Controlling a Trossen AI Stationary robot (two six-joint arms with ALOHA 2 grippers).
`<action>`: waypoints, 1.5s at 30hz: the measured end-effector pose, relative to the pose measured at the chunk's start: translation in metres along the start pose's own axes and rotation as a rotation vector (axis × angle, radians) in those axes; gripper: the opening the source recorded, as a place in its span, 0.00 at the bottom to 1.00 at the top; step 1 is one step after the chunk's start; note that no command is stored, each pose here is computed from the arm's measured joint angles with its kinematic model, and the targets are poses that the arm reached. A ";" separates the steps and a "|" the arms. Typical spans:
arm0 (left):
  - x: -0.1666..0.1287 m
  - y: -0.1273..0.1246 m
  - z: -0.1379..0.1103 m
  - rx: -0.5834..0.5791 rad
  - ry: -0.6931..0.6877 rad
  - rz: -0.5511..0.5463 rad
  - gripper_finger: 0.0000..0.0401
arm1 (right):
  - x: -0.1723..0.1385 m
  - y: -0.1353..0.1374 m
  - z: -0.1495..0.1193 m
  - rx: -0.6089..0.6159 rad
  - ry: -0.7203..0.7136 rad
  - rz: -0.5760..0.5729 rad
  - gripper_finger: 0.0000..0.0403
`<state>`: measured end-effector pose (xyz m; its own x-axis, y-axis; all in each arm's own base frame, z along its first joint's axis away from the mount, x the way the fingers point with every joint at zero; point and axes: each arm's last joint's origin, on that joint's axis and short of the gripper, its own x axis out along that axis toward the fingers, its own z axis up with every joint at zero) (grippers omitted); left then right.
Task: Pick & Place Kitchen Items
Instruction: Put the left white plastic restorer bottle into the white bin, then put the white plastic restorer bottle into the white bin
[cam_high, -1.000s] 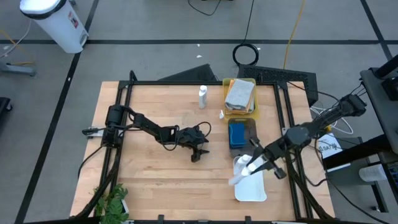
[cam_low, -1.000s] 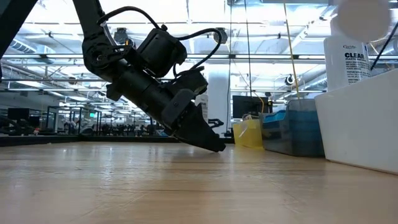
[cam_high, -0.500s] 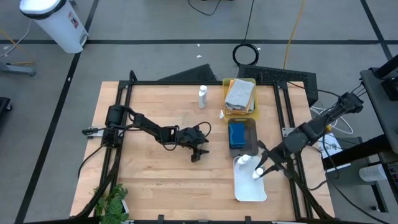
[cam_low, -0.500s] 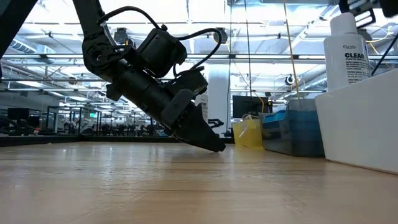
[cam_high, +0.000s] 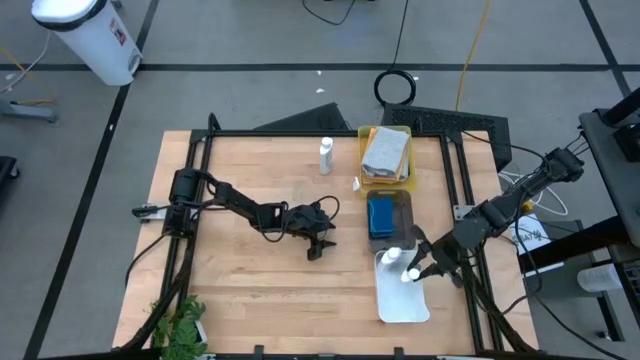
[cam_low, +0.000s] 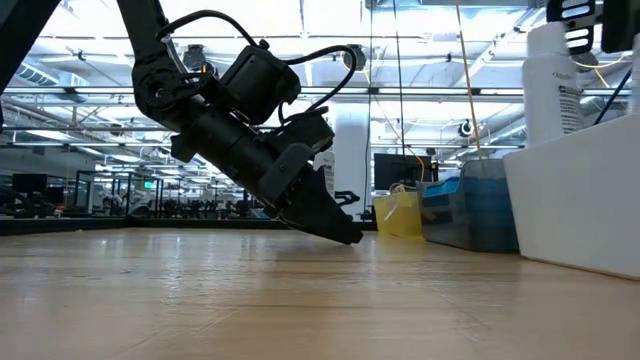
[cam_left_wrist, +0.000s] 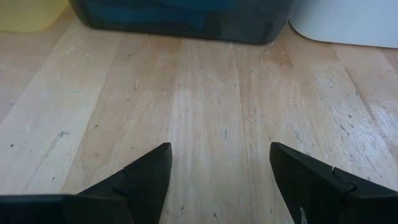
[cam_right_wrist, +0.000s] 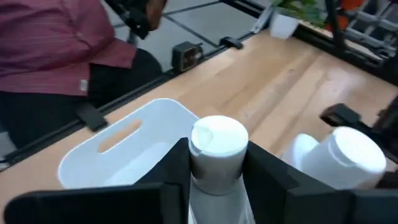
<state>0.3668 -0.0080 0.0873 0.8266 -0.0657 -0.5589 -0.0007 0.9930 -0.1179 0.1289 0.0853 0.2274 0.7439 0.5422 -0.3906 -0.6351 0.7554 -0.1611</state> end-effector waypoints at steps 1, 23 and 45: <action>0.000 0.000 0.000 0.000 0.000 0.000 0.69 | 0.000 0.000 -0.001 -0.001 0.004 -0.017 0.24; -0.012 0.013 0.015 -0.025 -0.041 0.041 0.69 | -0.019 -0.004 0.007 0.142 -0.135 -0.188 0.55; -0.061 0.096 0.012 -0.268 -0.216 0.599 0.69 | -0.035 -0.002 0.014 0.064 -0.237 -0.187 0.52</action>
<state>0.3233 0.0930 0.1198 0.7338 0.5354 -0.4182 -0.6085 0.7917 -0.0543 0.1066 0.0700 0.2544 0.8791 0.4566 -0.1364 -0.4739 0.8678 -0.1494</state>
